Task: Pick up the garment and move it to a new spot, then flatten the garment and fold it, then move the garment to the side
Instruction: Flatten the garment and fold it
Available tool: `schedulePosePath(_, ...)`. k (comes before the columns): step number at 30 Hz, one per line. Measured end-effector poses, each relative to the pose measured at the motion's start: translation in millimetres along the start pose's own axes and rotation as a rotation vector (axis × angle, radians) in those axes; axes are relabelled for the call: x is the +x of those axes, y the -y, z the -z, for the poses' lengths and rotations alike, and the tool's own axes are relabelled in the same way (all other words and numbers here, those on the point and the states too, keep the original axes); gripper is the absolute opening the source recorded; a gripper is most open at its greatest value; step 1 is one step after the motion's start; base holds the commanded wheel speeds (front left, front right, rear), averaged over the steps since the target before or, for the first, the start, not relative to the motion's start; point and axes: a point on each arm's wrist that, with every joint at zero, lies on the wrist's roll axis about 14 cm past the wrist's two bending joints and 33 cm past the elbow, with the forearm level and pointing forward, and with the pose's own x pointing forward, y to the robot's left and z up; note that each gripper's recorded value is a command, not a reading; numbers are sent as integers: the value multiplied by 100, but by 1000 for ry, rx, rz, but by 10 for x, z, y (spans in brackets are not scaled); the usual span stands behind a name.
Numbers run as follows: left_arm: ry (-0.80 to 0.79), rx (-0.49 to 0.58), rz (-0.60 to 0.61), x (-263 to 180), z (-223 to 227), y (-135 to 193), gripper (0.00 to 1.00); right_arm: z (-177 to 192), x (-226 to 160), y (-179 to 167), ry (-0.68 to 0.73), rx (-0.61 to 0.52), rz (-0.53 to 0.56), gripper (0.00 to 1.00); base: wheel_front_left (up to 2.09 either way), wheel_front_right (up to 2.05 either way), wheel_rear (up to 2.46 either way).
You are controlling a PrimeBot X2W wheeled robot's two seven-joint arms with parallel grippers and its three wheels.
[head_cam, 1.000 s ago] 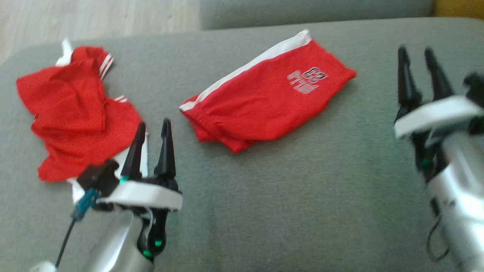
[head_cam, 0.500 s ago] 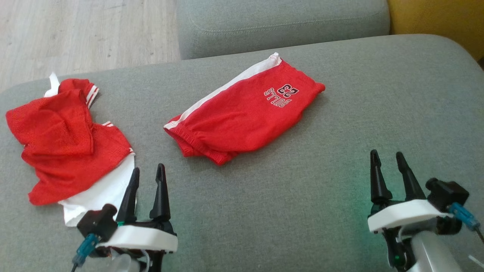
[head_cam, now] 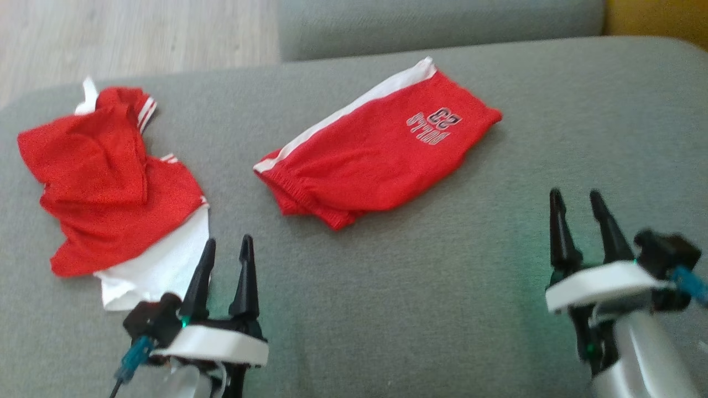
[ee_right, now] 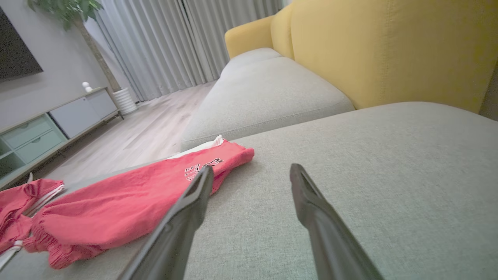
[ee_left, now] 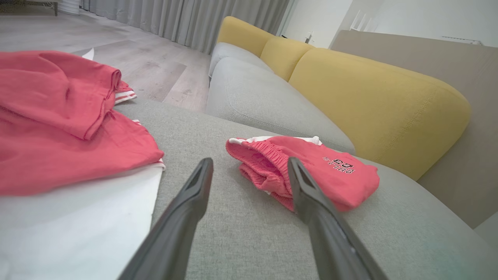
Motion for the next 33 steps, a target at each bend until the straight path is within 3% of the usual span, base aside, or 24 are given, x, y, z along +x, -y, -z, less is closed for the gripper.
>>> schedulePosePath(7, 16, 15, -1, 219, -76, -67, 100, -22, 636, -84, -75, 21, -22, 100, 0, 0, 0)
schedulePosePath(15, 7, 10, -28, 284, -65, -208, 100, 401, 1249, -33, -259, 135, 36, 100, 0, 0, 0)
schedulePosePath(24, -4, -5, -80, 287, -44, -377, 100, 855, 1650, -137, -434, 195, 53, 100, 0, 0, 0)
schedulePosePath(31, -27, -19, -131, 229, 32, -504, 100, 981, 1918, -211, -505, 136, 27, 100, 0, 0, 0)
schedulePosePath(32, -27, -19, -135, 230, 32, -515, 100, 993, 1942, -222, -513, 128, 23, 69, 0, 0, 0)
schedulePosePath(33, -28, -18, -137, 233, 32, -522, 100, 997, 1966, -236, -519, 122, 18, 0, 0, 0, 0)
